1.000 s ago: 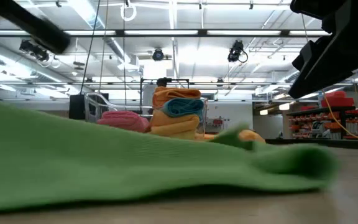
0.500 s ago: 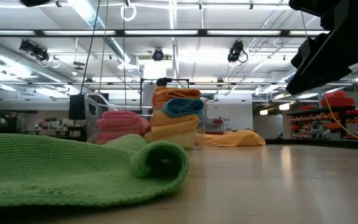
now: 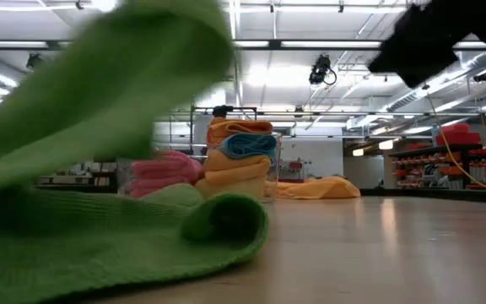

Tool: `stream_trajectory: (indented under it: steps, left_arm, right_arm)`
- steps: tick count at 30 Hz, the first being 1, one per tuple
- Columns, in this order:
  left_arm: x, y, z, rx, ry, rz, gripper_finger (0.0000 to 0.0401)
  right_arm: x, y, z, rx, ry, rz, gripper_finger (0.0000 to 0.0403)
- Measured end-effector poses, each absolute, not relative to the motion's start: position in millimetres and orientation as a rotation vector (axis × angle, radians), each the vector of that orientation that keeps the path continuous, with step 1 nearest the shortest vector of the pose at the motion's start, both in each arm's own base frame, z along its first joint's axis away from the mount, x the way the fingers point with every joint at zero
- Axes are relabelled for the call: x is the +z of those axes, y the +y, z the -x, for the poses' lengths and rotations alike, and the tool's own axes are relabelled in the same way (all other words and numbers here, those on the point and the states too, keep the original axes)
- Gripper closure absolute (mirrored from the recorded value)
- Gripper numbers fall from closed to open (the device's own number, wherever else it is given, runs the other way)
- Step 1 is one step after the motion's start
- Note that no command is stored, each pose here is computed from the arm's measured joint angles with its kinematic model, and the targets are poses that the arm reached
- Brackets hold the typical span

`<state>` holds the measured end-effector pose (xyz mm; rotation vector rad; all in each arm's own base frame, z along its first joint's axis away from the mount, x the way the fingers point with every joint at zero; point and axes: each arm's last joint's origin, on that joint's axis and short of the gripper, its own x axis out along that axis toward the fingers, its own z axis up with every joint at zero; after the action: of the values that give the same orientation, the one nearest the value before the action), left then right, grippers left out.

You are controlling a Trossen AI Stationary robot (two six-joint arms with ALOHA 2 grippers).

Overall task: Fold microfiber towels
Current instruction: Fold the green microfiber cloth

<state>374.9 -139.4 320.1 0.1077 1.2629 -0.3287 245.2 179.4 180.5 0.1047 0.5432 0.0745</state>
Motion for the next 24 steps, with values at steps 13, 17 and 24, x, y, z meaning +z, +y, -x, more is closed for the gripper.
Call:
stream_trajectory:
  steps: [13,17,24]
  left_arm:
    - [258.1,-114.2,-422.4,-0.355,1.33,-0.118,0.0381]
    - [240.3,-114.5,-435.0,-0.357,1.304,-0.183,0.0394]
    - [284.4,-91.5,-449.9,-0.186,1.106,-0.326,0.0394]
  right_arm:
    - [200.7,201.1,-215.0,-0.013,0.663,-0.091,0.0233]
    - [201.0,199.9,-215.8,-0.036,0.65,-0.09,0.0233]
    - [199.2,200.4,-214.8,0.0,0.699,-0.132,0.0233]
